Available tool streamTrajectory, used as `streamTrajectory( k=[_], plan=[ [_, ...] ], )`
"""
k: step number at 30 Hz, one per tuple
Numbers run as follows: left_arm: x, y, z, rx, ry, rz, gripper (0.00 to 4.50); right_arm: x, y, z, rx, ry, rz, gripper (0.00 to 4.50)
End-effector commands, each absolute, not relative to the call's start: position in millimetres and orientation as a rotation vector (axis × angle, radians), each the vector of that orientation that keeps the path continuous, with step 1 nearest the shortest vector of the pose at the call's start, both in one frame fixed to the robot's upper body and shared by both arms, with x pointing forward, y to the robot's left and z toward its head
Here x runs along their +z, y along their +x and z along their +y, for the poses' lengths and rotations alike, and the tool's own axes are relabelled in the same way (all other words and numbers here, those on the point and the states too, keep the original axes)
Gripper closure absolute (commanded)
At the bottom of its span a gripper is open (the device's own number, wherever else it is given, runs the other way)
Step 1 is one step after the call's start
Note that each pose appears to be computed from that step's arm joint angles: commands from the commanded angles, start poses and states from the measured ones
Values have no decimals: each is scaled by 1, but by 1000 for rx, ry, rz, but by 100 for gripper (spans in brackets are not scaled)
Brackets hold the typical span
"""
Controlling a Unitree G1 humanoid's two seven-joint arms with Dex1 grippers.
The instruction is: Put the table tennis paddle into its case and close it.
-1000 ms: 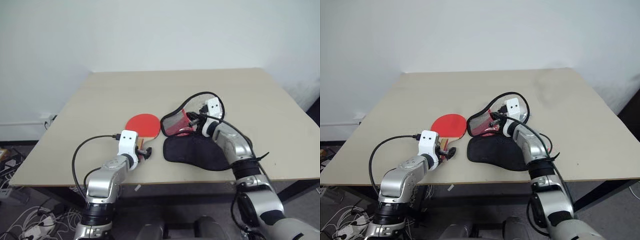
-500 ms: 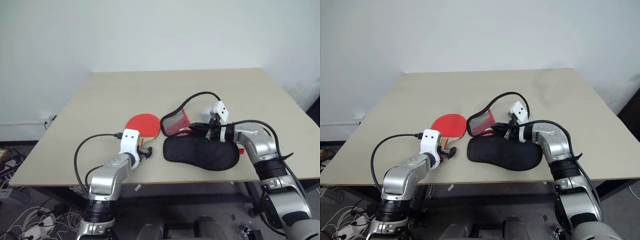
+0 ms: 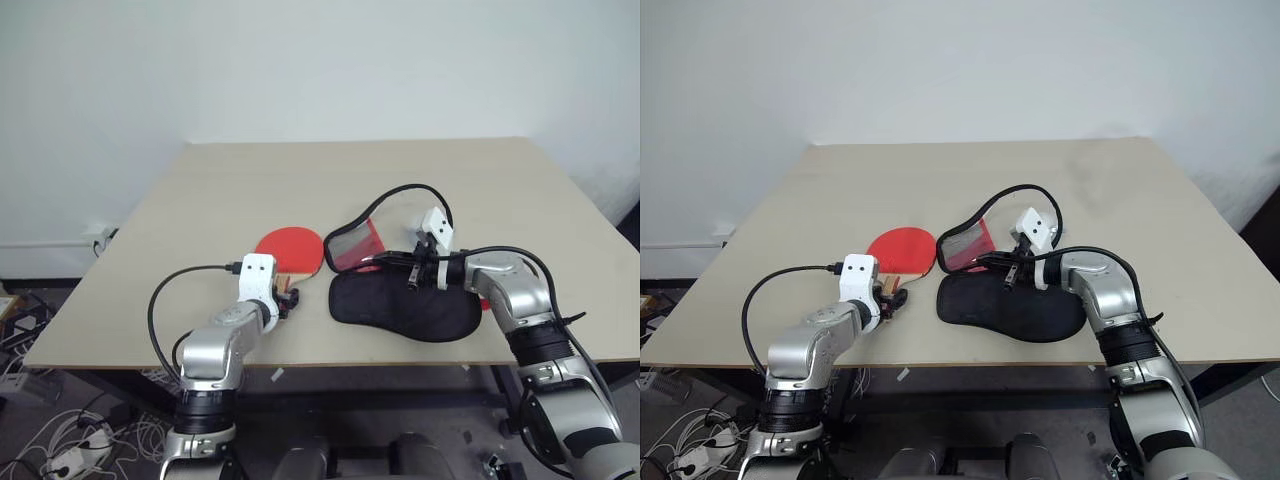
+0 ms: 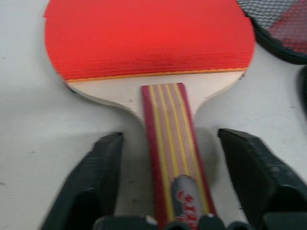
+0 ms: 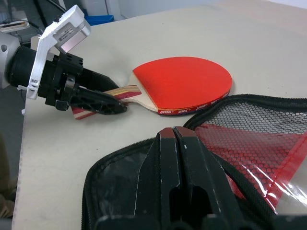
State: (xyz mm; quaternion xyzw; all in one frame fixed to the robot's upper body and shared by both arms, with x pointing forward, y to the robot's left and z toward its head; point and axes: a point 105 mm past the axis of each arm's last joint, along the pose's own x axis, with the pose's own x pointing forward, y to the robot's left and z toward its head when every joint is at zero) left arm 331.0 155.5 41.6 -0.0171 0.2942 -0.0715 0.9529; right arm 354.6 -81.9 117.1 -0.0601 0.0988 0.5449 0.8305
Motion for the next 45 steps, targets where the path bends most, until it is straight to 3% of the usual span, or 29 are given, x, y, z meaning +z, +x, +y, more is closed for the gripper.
streamTrajectory(
  k=[1, 4, 6, 18, 33, 38, 45],
  plan=[
    [37, 331, 146, -176, -45, 628, 248, 135, 358, -79, 1159, -137, 138, 450],
    [38, 332, 146, -175, -39, 627, 326, 137, 359, -79, 1154, -137, 133, 450],
    [38, 332, 145, -180, -37, 628, 344, 137, 359, -78, 1151, -136, 129, 450],
    [39, 339, 148, -155, -17, 624, 344, 138, 362, -82, 1113, -135, 116, 450],
    [92, 376, 166, -61, 129, 268, 344, 139, 365, -83, 1084, -140, 105, 450],
    [108, 385, 159, -134, 136, 180, 344, 147, 380, -90, 987, -142, 66, 450],
    [133, 391, 132, -406, 188, 56, 344, 173, 413, -119, 740, -71, -26, 450]
  ],
)
